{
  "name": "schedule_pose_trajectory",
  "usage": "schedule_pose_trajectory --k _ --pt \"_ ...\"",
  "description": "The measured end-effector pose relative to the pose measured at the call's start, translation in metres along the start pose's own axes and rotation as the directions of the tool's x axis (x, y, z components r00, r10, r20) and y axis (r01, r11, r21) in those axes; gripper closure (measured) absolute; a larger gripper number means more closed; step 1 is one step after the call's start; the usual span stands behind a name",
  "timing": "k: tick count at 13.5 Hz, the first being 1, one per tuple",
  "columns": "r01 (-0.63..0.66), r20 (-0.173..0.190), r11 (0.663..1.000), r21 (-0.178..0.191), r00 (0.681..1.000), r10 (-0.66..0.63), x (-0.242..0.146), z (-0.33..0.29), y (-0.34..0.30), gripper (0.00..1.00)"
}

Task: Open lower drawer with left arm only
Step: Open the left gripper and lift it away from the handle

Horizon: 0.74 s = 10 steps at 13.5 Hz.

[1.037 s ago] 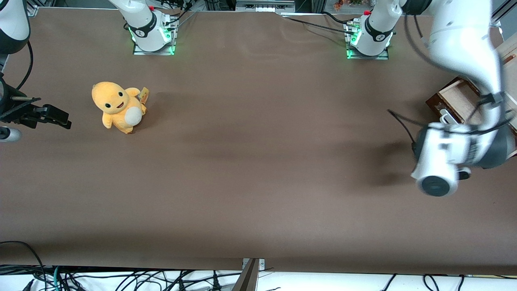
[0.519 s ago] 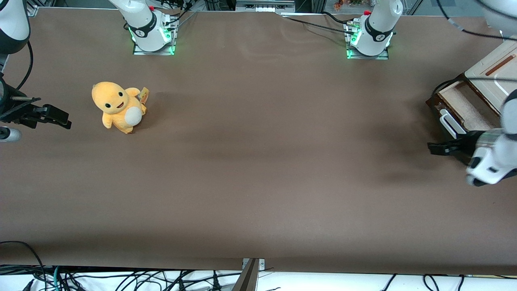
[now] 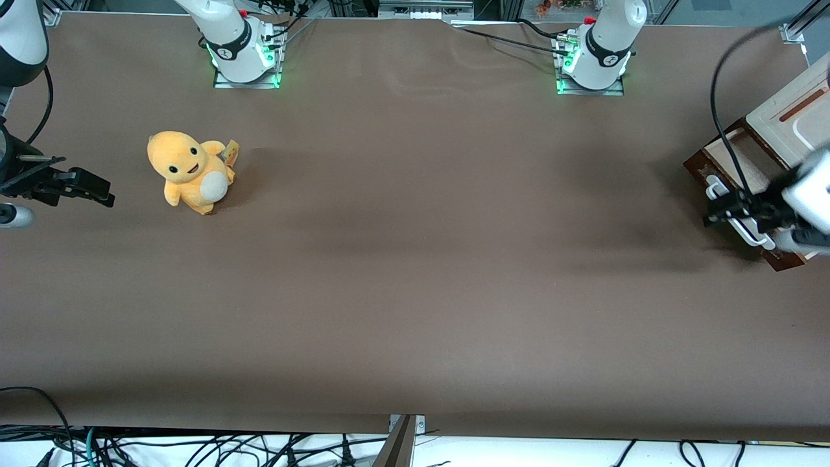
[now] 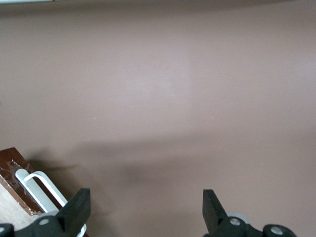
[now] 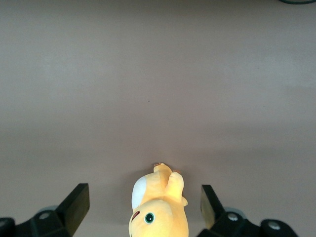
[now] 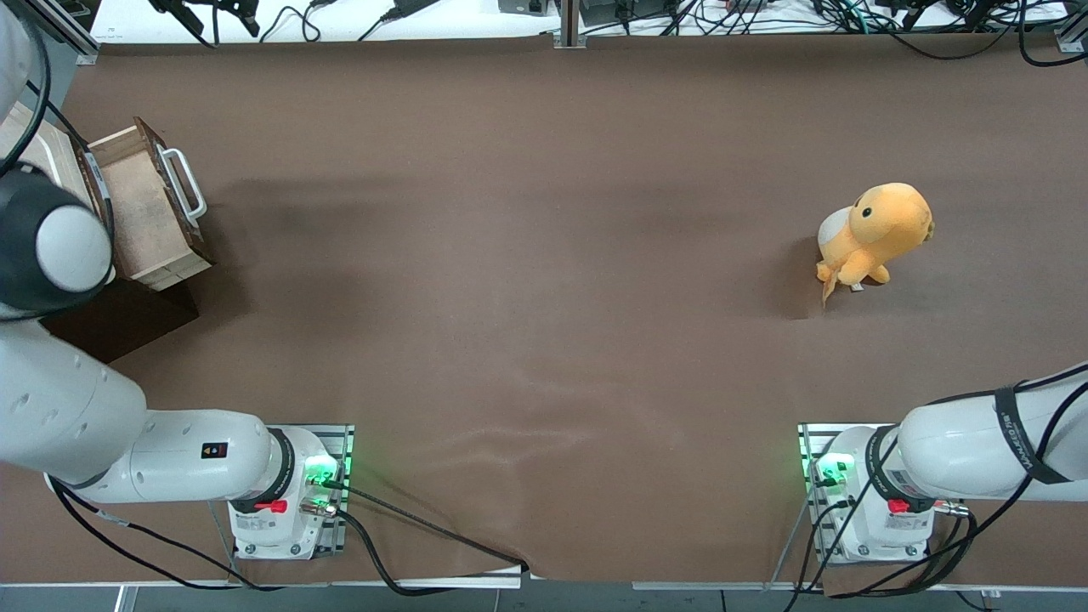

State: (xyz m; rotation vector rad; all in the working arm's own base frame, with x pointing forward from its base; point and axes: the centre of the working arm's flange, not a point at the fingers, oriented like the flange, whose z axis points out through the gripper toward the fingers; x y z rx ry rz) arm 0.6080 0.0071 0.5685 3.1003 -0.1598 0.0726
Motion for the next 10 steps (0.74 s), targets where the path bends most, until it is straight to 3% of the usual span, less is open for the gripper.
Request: schedule_pose_trajectory --k 2,5,8,10 --pt "-0.021 -0.003 1.000 0.006 1.000 0.021 -0.025 -0.018 0.011 0.00" --pt "-0.041 0.048 0.998 0.058 0.998 0.038 -0.043 -0.020 0.005 0.00" --pt "-0.059 0.083 0.996 0.062 0.995 0.053 -0.047 -0.016 0.006 0.00" --pt "-0.065 0.088 0.996 0.061 0.994 0.059 -0.047 -0.015 0.007 0.00"
